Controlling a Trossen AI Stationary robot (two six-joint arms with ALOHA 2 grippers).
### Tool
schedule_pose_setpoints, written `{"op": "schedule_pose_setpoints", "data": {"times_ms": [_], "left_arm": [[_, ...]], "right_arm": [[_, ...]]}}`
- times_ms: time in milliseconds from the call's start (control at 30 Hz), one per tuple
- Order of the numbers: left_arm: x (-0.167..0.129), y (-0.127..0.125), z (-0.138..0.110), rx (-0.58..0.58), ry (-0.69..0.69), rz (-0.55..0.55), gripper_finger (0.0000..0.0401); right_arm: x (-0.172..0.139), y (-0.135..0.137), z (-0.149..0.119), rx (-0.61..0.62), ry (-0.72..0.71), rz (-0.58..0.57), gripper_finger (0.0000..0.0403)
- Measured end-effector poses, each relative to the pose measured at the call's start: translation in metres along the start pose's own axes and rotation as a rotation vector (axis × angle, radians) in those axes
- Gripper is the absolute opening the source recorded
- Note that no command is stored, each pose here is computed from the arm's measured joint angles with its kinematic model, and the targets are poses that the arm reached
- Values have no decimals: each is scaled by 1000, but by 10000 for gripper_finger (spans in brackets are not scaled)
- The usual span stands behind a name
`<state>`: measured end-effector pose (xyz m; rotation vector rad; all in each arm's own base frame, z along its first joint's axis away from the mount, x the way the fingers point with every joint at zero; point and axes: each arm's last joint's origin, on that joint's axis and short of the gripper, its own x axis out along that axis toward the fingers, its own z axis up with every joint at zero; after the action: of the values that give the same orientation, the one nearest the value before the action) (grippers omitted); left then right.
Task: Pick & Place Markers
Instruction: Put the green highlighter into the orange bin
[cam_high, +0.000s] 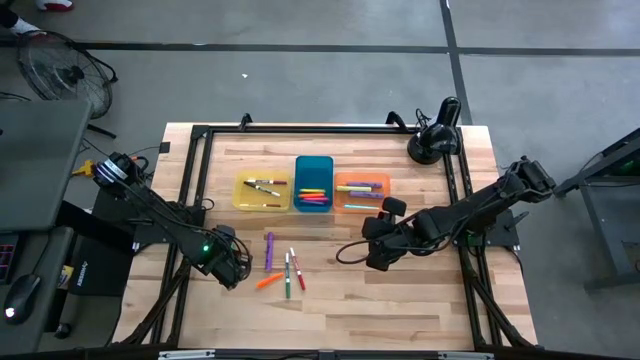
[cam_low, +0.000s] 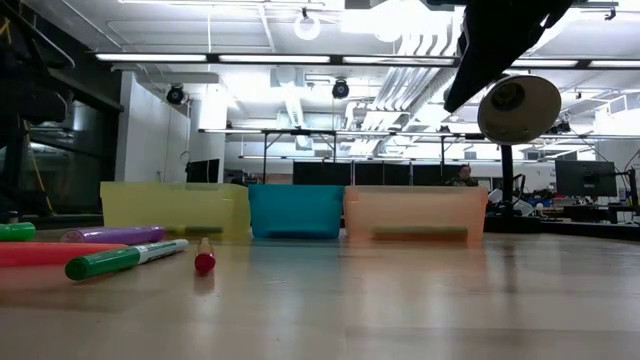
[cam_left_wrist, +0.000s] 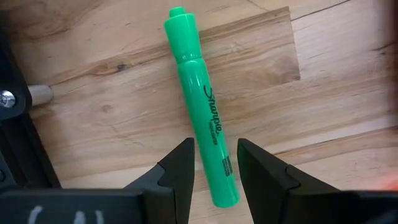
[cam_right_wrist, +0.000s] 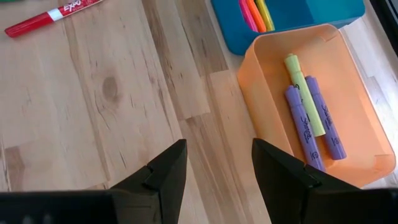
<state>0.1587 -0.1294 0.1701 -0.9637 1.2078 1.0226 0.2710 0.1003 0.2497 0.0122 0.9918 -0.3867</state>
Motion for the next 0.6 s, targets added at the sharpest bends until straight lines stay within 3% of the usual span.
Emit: {"op": "schedule_pose_setpoints", "data": {"times_ms": [167,400,600], "left_arm": [[2,1,0,0,1,-1,117],[34,14,1,-21,65,-27,117],[41,20,2,-25,78,-10,117]], "right_arm": [[-1,2,0,-3,-4,5,170],[-5,8,-4,-11,-12,21,169],[-6,10,-5,-10,-24,26,169]]}}
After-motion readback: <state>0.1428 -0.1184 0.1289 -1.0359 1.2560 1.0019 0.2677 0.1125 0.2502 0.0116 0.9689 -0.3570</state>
